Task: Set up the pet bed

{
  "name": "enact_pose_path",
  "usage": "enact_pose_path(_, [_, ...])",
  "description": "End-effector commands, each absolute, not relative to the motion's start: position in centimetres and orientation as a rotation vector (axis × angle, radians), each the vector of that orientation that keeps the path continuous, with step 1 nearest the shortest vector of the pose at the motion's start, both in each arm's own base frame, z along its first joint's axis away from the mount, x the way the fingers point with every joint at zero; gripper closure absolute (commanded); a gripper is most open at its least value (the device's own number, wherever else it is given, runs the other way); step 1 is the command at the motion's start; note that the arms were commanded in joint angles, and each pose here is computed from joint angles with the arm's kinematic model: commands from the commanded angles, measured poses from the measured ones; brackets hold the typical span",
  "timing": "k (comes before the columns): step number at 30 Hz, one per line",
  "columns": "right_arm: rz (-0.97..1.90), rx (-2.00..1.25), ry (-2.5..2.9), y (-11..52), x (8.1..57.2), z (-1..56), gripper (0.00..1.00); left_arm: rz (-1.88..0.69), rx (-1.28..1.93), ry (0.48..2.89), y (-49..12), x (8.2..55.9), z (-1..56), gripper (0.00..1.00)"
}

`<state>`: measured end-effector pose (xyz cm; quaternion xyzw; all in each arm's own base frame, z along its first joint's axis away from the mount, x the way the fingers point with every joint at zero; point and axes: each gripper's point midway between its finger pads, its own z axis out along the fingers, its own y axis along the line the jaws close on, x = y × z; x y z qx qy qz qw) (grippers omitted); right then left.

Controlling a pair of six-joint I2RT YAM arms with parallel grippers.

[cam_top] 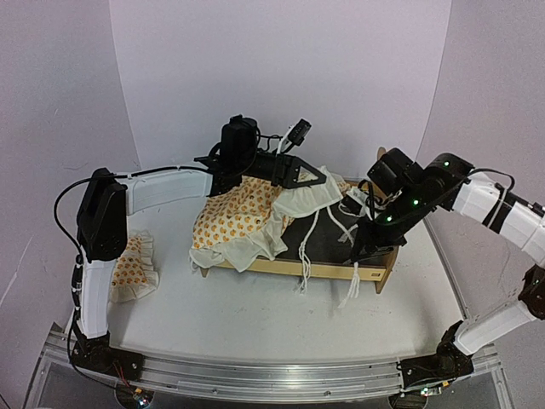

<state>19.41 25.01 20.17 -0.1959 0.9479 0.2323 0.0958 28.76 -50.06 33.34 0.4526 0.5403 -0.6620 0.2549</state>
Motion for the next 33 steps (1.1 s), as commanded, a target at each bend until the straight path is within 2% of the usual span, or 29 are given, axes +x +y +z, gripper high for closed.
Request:
enact_pose_path(1, [0.283,-0.723,2.644,20.2,21.4,23.0,1.0,-1.753,1.253,1.316,-48.5,27.4,37.9,1.0])
enact_pose_path(4, [0.158,-0.688,2.425,20.4,25.7,24.6,1.0,-1.743,1.243,1.317,-48.4,27.4,37.9,1.0])
enact_pose_path(7, [0.174,-0.71,2.365,21.9,27.3,25.9,1.0,-1.748,1.234,1.333,-48.4,27.5,37.7,1.0])
enact_pose_path(22, [0.265,-0.867,2.372,25.4,28.5,19.9,1.0,-1.75,1.235,1.313,-48.4,27.4,38.2,1.0])
enact_pose_path(29, [0.204,-0.812,2.29,24.1,29.5,23.5,1.0,-1.749,1.237,1.308,-48.4,27.3,38.3,1.0])
enact_pose_path(33, [0.193,-0.775,2.305,23.0,30.2,23.4,1.0,-1.752,1.237,1.312,-48.5,27.4,38.1,1.0])
